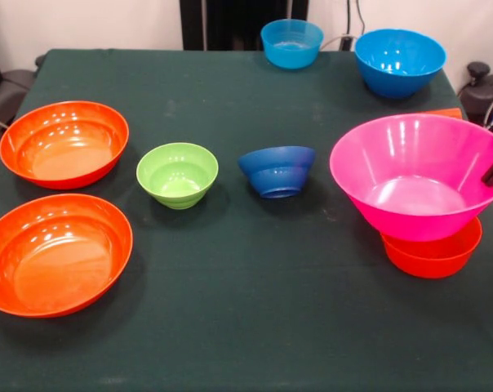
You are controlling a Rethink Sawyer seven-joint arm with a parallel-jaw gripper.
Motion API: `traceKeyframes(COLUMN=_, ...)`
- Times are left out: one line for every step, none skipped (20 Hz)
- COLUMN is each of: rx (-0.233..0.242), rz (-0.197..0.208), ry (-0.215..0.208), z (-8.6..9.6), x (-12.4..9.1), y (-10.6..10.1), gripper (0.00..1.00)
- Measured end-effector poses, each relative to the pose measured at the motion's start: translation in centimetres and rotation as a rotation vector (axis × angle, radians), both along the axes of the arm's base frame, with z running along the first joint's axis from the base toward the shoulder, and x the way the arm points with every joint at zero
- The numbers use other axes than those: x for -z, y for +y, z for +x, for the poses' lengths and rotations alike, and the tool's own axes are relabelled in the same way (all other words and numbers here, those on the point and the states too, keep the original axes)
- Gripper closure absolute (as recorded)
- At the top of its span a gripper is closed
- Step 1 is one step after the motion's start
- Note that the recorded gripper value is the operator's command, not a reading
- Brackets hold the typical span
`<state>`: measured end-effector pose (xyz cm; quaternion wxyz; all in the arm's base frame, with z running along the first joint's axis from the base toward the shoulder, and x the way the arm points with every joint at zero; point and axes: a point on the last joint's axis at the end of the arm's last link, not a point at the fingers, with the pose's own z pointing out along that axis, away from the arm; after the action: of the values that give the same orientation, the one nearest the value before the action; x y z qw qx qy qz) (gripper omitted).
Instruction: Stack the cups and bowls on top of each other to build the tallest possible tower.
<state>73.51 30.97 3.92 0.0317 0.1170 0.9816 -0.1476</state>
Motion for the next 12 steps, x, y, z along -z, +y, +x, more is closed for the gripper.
traceKeyframes(rx=0.003, rz=0.002, ry=0.002, z=-0.03, x=0.09, y=0.01, gripper=1.0)
traceKeyframes(rx=0.004, rz=0.003, ry=0.003, z=-0.04, x=0.11, y=0.01, gripper=1.0)
traceKeyframes(rx=0.005, rz=0.003, ry=0.003, z=-0.05, x=0.11, y=0.03, gripper=1.0)
traceKeyframes(rx=0.005, rz=0.003, ry=0.003, z=-0.05, x=0.1, y=0.02, gripper=1.0)
traceKeyframes(rx=0.005, rz=0.002, ry=0.003, z=-0.05, x=0.1, y=0.01, gripper=1.0)
traceKeyframes(rx=0.005, rz=0.001, ry=0.003, z=-0.06, x=0.08, y=0.0, gripper=1.0)
traceKeyframes(rx=0.005, rz=0.0, ry=0.002, z=-0.06, x=0.06, y=-0.01, gripper=1.0)
traceKeyframes(rx=0.005, rz=-0.002, ry=0.002, z=-0.06, x=0.03, y=-0.04, gripper=1.0)
traceKeyframes(rx=0.004, rz=-0.005, ry=0.001, z=-0.07, x=0.0, y=-0.05, gripper=1.0)
traceKeyframes(rx=0.004, rz=-0.006, ry=0.0, z=-0.08, x=-0.03, y=-0.04, gripper=1.0)
traceKeyframes(rx=0.004, rz=-0.006, ry=0.0, z=-0.08, x=-0.05, y=-0.03, gripper=1.0)
traceKeyframes(rx=0.004, rz=-0.007, ry=0.0, z=-0.09, x=-0.08, y=-0.02, gripper=1.0)
